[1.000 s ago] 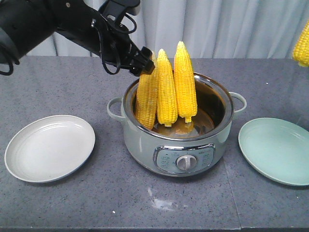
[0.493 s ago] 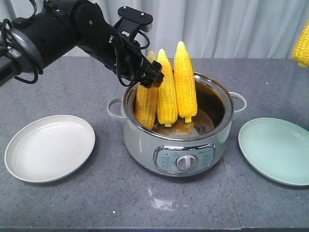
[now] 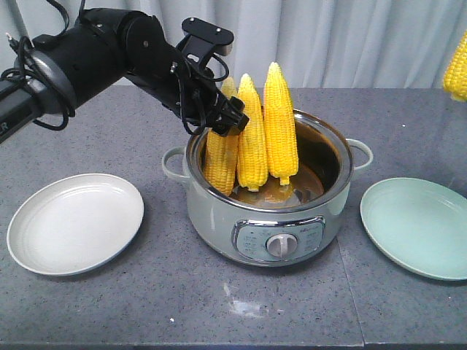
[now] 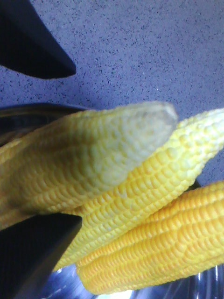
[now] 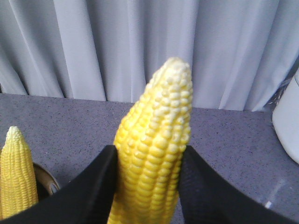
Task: Distribute corn equally
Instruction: 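Reach the left gripper to a corn cob, grasp and lift it out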
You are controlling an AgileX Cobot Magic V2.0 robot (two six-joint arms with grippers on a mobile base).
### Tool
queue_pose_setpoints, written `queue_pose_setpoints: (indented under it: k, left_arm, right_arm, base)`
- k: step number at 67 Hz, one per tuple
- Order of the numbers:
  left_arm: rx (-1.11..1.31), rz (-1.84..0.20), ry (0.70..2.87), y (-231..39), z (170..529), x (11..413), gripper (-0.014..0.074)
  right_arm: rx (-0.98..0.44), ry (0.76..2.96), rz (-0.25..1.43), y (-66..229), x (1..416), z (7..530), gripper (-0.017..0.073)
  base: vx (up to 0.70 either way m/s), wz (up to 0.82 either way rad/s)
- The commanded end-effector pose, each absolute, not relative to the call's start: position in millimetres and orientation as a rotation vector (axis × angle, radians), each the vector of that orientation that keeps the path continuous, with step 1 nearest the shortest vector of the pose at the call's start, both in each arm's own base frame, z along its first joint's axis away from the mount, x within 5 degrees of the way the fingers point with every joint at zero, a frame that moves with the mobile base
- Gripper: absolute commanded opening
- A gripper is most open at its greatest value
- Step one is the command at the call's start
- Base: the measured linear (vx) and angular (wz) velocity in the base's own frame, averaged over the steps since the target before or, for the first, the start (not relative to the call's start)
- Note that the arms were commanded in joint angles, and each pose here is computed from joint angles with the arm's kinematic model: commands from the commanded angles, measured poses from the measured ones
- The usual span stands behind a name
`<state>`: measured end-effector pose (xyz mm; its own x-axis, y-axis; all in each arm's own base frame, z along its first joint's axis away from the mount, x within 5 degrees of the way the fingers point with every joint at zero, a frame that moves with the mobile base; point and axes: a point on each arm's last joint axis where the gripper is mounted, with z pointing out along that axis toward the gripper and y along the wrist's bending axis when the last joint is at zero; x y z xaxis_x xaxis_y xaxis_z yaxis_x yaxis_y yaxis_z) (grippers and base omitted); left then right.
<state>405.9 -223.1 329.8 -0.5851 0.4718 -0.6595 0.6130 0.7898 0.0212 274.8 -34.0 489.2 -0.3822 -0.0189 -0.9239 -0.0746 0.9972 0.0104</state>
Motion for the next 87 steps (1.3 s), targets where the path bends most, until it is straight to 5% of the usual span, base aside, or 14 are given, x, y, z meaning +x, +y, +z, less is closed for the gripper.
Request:
queue_pose_setpoints:
  k: [1,20,31,57,73,87]
  left_arm:
    - [0.745,-0.304,2.171,-222,369,397,0.0478]
    - [0.746,-0.303,2.171,-222,369,397,0.0214]
    - [0.744,-0.302,2.163,-221,372,396,0.0136]
    - [0.713,-0.198,1.973,-193,465,360,0.0129]
    - [0.424,0.07,1.955,-130,517,334,0.0129]
    - [0.271,0.205,2.054,-84,521,329,0.0129]
  right_arm:
    - [-0.051,1.843,0.035,-34,264,511,-0.0009]
    - [-0.051,1.843,0.035,-34,264,511,-0.0009]
    - [-0.051,1.843,0.035,-34,264,511,-0.0009]
    - [-0.051,1.843,0.035,-34,264,511,-0.0009]
    - [-0.051,1.843,0.035,-34,264,511,-0.0009]
    - [-0.051,1.843,0.035,-34,264,511,-0.0009]
  base:
    - [0.0,0.0]
    - [0.0,0.0]
    - [0.0,0.0]
    - [0.0,0.0]
    - [0.0,0.0]
    - [0.0,0.0]
